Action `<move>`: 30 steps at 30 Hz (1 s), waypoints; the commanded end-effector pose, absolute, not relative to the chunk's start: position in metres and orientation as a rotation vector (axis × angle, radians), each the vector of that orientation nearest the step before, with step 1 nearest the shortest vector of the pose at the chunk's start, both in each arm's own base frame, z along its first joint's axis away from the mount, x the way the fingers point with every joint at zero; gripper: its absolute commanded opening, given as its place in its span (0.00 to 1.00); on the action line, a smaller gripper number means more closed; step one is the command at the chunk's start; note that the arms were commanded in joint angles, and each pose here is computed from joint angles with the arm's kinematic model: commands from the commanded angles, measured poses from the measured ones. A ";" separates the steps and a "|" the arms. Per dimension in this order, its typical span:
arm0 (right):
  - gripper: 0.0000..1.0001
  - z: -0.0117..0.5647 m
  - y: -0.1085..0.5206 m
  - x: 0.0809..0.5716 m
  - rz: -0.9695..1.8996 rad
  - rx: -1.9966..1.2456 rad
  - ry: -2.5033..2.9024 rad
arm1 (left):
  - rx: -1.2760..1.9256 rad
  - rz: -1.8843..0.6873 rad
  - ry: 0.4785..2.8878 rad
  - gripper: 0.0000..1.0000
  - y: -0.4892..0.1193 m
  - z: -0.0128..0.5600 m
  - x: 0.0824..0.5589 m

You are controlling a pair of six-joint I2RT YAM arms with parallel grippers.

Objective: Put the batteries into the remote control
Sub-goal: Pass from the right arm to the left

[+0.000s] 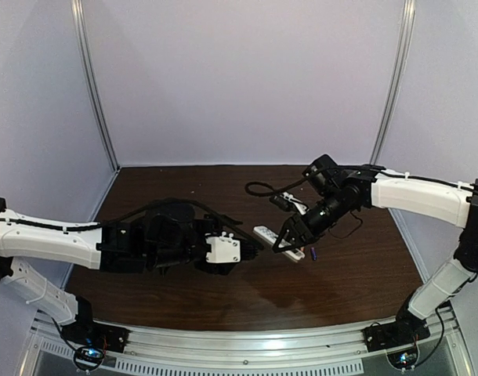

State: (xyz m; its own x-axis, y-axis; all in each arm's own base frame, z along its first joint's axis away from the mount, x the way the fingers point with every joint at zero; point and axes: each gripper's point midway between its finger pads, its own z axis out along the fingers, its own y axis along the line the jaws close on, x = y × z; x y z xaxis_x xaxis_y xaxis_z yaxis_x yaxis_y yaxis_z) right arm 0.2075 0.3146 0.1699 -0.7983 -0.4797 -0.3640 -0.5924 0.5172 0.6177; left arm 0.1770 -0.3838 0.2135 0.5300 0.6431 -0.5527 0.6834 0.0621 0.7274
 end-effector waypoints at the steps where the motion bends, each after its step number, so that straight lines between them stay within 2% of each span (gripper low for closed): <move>1: 0.34 0.177 0.333 0.194 1.228 -0.983 2.586 | 1.698 -0.003 1.085 0.74 -0.401 0.209 0.175; 17: 0.33 0.170 0.363 0.164 1.250 -1.126 2.617 | 1.871 0.024 1.071 0.63 -0.416 0.172 0.165; 30: 0.35 0.179 0.364 0.160 1.215 -1.191 2.597 | 1.876 0.079 1.125 0.33 -0.409 0.162 0.171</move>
State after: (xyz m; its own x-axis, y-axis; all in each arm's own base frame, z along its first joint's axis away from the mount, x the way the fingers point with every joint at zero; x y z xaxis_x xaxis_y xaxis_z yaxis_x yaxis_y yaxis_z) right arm 0.1591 0.3608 0.1690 -0.7330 -0.6119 -0.2971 -0.6207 0.4229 0.6602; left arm 0.1693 -0.4100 0.1648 0.5954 0.7038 -0.3875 0.6652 -0.1614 0.7290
